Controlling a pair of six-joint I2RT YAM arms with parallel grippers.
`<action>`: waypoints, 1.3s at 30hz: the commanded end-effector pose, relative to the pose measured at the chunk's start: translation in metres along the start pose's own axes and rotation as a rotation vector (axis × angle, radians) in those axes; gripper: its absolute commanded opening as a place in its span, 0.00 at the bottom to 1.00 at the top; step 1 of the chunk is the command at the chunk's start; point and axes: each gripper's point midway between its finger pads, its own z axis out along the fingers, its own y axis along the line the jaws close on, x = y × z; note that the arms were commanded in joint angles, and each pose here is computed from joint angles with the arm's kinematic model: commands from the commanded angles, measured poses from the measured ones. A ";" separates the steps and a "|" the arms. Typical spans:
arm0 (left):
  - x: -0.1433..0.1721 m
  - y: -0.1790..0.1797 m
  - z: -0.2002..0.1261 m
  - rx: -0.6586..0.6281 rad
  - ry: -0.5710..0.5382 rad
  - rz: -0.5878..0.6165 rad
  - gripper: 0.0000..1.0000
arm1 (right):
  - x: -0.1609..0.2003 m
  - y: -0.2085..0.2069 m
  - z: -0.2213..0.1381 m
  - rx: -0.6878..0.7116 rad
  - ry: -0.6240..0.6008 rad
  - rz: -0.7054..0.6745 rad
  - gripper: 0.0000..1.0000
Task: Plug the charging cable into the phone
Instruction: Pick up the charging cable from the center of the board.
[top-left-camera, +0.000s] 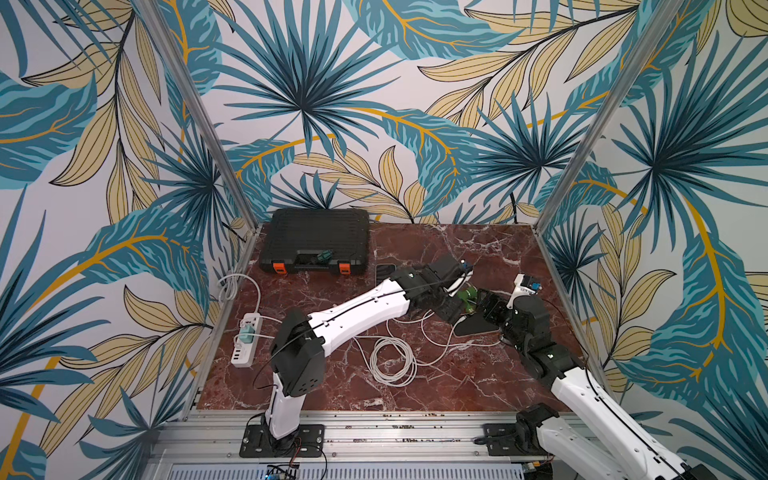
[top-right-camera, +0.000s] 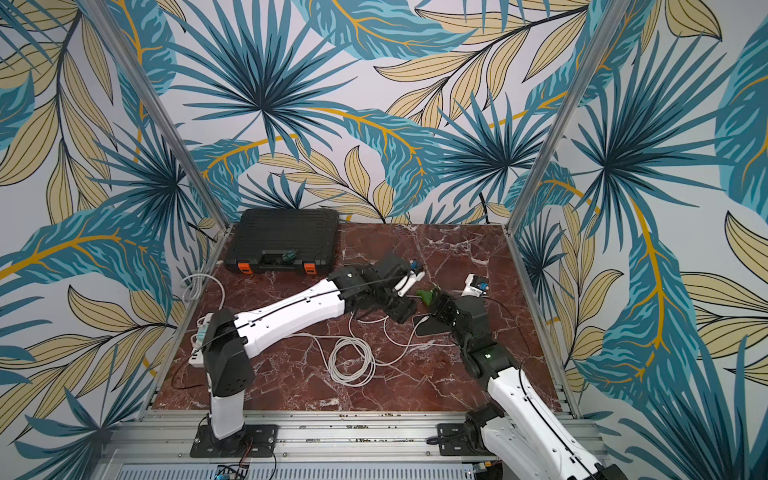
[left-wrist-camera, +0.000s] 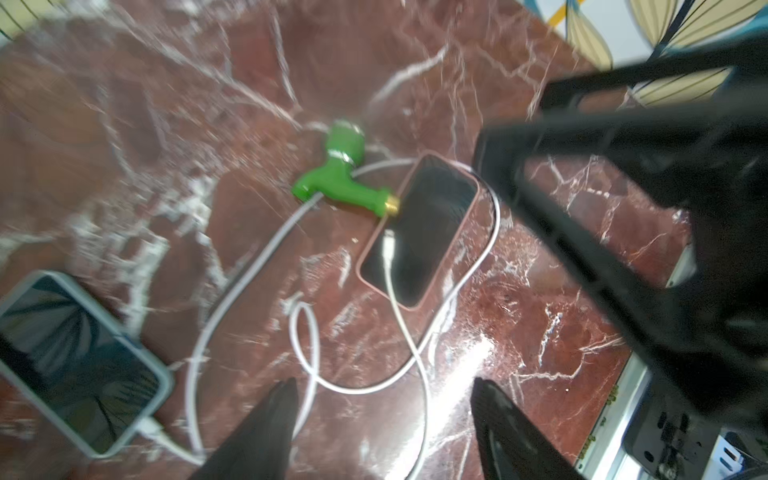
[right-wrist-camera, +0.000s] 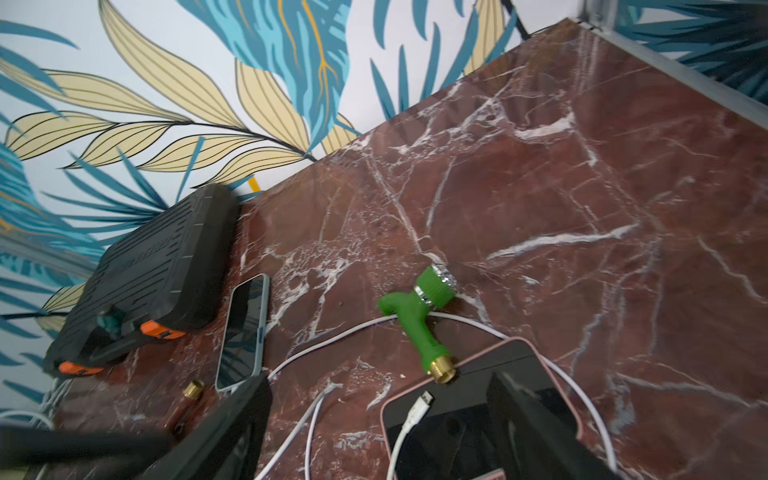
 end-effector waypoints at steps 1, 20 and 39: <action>0.022 0.010 0.030 -0.080 0.091 -0.032 0.58 | 0.009 -0.026 -0.002 0.091 0.000 0.044 0.86; 0.050 -0.017 0.100 0.069 0.140 -0.139 0.50 | 0.035 -0.031 0.004 0.017 0.036 0.021 0.83; 0.085 0.002 0.123 -0.046 0.236 -0.171 0.20 | 0.031 -0.028 0.001 -0.003 0.025 0.001 0.82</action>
